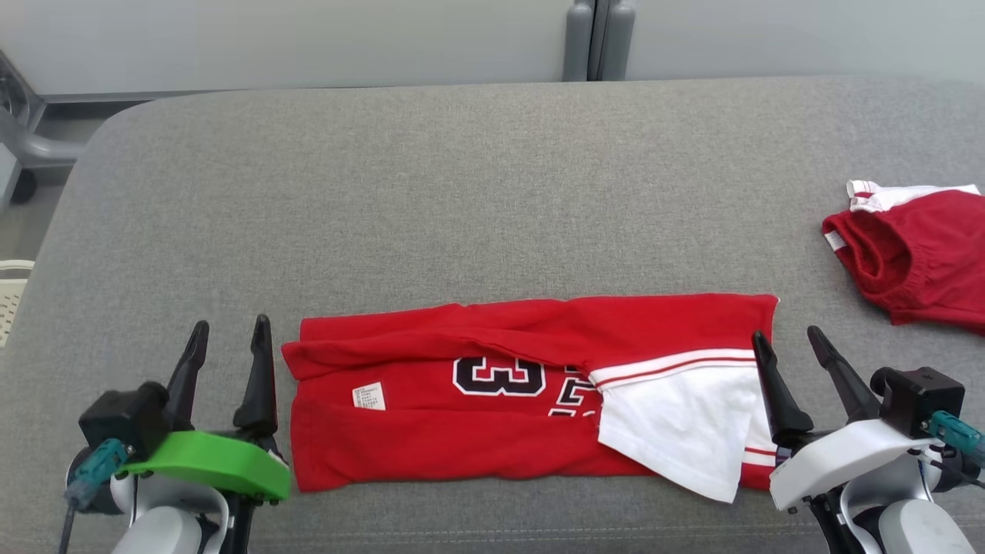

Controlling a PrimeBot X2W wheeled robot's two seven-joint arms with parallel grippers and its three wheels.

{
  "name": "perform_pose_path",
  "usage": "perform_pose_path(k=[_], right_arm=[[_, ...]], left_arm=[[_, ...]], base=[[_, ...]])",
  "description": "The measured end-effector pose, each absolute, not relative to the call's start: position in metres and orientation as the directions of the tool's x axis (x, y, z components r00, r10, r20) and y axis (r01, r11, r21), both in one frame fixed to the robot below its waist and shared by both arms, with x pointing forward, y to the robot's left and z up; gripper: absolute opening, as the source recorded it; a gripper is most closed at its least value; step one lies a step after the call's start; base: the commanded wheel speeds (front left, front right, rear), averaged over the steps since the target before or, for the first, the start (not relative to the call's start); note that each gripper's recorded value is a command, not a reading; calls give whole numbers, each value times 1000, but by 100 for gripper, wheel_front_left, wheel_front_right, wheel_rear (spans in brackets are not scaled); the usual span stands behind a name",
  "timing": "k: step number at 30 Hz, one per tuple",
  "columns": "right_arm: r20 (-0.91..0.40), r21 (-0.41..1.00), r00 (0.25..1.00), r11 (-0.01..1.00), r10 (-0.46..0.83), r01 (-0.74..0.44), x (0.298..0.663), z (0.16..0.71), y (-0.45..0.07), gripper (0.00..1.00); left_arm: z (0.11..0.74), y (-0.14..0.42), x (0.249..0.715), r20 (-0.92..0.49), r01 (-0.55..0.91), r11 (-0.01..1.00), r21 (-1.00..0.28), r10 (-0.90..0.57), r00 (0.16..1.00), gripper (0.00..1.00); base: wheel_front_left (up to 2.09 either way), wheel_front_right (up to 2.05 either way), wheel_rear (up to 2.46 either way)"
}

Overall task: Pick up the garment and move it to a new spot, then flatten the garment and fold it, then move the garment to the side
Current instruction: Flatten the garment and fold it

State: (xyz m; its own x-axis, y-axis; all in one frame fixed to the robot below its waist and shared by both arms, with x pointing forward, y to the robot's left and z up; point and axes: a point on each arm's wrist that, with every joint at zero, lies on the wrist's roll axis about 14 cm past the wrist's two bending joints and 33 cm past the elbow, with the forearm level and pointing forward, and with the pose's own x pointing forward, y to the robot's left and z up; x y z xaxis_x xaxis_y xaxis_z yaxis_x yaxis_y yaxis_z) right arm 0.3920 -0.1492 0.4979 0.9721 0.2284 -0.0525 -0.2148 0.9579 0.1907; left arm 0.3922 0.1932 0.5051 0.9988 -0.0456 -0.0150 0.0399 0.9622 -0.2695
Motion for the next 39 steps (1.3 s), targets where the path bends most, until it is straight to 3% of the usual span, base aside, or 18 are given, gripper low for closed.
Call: perform_pose_path(k=[16,25,39], right_arm=[[-70,170,970,961,231,-217,391,493,-148,100],[-270,165,938,970,218,-178,400,435,-161,100],[-440,194,867,968,233,-162,427,369,-158,100]], left_arm=[[484,198,370,-51,33,978,-208,-44,998,100],[476,193,382,-71,36,973,-230,-54,996,100],[445,201,402,-152,9,975,-223,-44,987,100]], base=[[0,0,0],[0,0,0],[0,0,0]])
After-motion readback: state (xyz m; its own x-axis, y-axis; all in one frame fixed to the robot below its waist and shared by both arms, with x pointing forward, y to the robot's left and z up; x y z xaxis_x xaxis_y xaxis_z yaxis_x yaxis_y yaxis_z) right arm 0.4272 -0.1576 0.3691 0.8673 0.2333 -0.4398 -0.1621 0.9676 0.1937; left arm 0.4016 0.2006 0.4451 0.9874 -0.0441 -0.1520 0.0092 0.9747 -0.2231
